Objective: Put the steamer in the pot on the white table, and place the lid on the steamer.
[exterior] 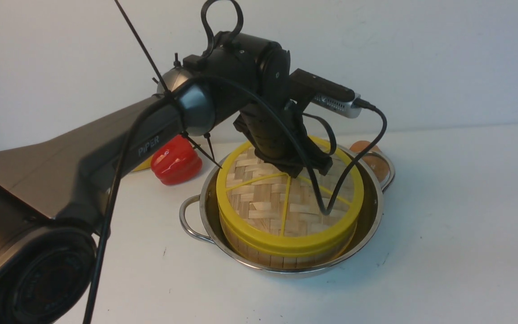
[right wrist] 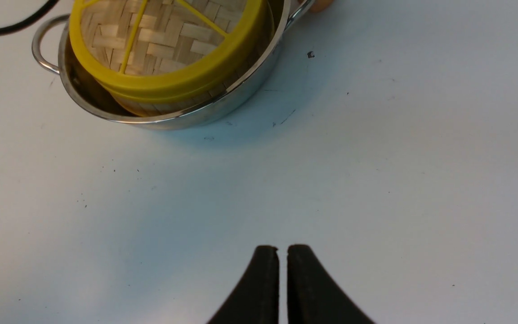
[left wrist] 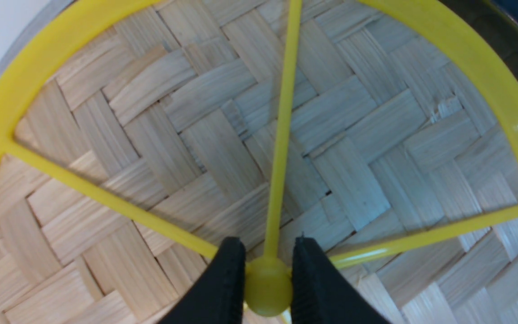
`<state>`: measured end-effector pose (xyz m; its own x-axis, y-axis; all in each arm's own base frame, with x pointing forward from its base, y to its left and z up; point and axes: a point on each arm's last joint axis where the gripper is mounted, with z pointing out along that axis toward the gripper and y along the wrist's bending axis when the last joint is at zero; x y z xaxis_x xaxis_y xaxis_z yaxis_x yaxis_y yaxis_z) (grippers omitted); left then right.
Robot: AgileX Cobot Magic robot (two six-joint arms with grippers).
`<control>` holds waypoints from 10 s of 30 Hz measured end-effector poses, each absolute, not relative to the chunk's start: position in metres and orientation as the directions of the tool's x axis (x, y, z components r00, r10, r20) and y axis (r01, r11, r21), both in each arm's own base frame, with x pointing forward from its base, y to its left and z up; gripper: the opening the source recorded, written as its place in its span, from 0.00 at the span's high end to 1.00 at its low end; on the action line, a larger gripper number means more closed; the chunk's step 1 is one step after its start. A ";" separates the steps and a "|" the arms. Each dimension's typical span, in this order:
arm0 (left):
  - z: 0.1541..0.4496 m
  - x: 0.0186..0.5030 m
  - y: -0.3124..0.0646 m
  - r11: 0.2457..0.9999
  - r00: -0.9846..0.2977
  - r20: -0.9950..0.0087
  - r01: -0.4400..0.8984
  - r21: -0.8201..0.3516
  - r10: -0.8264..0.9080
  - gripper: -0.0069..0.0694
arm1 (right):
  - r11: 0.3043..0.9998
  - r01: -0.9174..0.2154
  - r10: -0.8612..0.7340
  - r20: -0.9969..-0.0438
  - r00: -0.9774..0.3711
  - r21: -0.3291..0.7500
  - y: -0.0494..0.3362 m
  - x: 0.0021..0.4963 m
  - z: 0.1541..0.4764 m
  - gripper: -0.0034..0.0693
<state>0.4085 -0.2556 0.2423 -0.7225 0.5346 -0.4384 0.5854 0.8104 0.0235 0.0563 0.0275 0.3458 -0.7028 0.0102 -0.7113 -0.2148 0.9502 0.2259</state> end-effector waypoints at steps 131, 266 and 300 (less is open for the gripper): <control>0.297 0.058 0.006 0.944 -0.224 -0.917 0.074 0.321 0.329 0.90 | 0.964 -0.263 -0.123 -0.945 -0.304 -0.041 0.024 0.099 0.318 0.72; 0.196 0.056 0.000 0.997 -0.082 -0.994 0.005 0.077 0.077 0.70 | 0.997 0.073 0.025 -0.996 -0.089 0.018 -0.003 0.056 0.195 0.62; 0.196 0.056 0.000 0.997 -0.082 -0.994 0.005 0.077 0.078 0.64 | 0.997 0.073 0.032 -0.996 -0.089 0.026 -0.003 0.056 0.195 0.62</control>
